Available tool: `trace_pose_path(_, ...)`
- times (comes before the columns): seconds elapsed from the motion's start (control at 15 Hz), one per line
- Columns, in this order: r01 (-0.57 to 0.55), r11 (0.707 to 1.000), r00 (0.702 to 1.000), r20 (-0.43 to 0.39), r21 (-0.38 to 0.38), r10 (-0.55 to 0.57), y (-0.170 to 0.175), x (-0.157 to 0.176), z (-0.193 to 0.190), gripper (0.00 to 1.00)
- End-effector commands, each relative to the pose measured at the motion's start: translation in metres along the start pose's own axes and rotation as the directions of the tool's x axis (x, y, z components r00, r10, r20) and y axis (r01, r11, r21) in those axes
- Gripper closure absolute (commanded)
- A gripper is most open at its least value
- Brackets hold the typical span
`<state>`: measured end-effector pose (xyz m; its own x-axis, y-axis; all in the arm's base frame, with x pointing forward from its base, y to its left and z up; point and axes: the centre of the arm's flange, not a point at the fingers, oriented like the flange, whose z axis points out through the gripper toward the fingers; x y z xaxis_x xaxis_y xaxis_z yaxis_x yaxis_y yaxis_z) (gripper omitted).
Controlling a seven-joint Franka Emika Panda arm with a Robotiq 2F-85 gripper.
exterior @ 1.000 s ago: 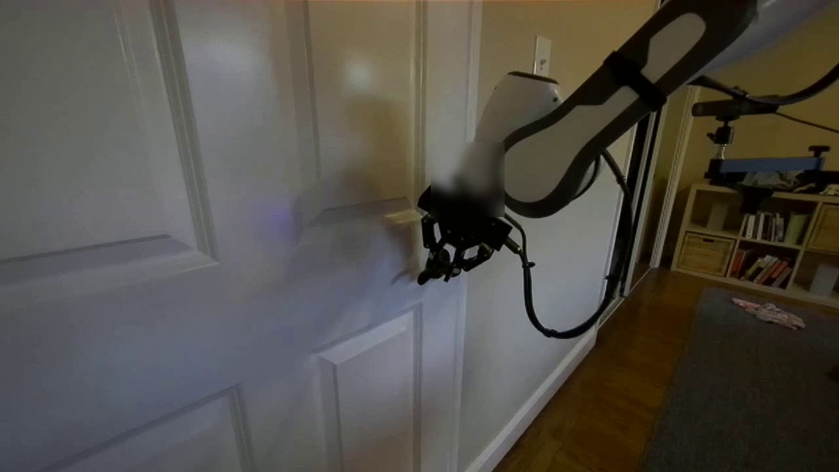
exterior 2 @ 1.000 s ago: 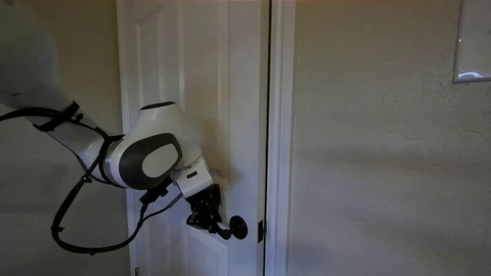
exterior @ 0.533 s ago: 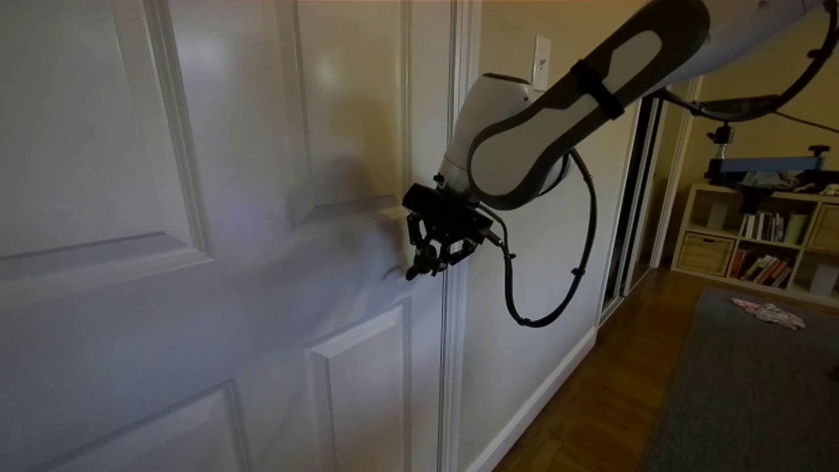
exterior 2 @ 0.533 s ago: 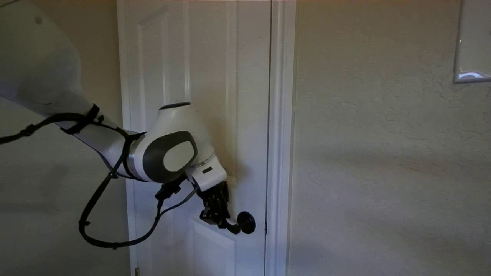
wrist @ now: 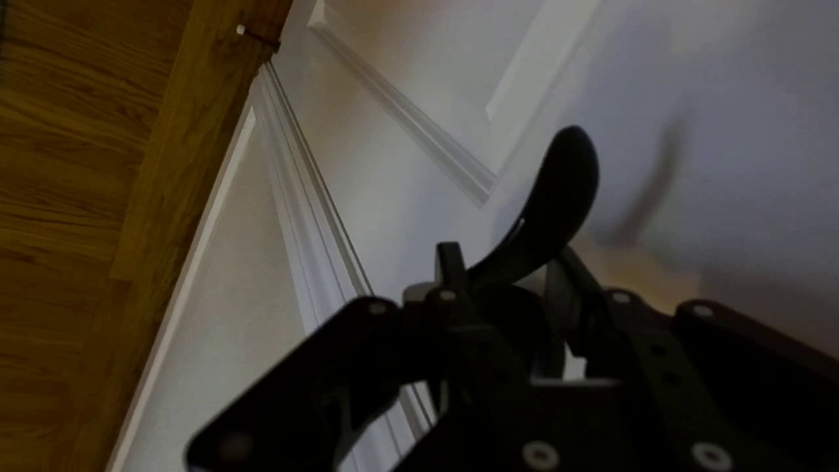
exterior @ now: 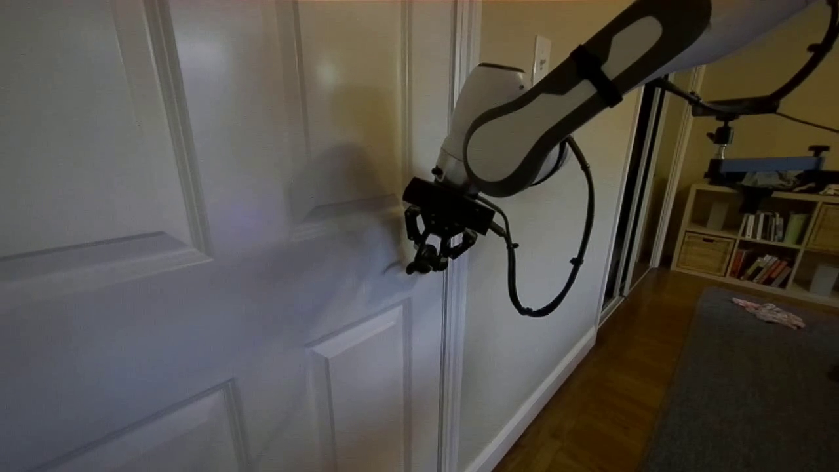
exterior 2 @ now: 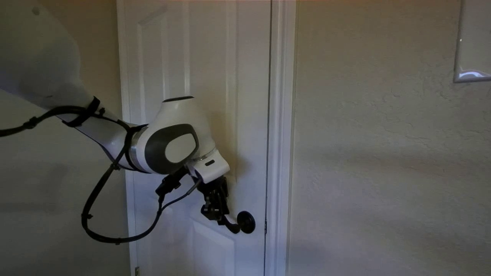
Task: Close the door shut
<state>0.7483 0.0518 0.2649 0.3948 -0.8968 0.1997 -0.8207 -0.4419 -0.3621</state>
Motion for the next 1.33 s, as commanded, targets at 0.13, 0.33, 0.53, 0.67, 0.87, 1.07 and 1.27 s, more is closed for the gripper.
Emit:
trace_pose_path(0.13,0.102,0.986,0.995,0.011,0.134,-0.104,-0.002,-0.02,-0.09,0.21)
trace_pose_path(0.33,0.133,0.983,0.984,0.103,0.125,-0.146,0.002,-0.036,-0.126,0.03)
trace_pose_path(0.53,0.194,0.98,0.952,0.23,0.046,-0.2,0.021,-0.056,-0.15,0.0)
trace_pose_path(0.67,0.251,0.967,0.934,0.27,-0.034,-0.233,0.04,-0.065,-0.165,0.0)
trace_pose_path(0.87,0.335,0.93,0.906,0.323,-0.15,-0.274,0.072,-0.069,-0.186,0.0)
trace_pose_path(1.07,0.387,0.894,0.881,0.375,-0.224,-0.288,0.102,-0.076,-0.199,0.0)
trace_pose_path(1.27,0.365,0.906,0.889,0.369,-0.212,-0.272,0.081,-0.075,-0.184,0.0)
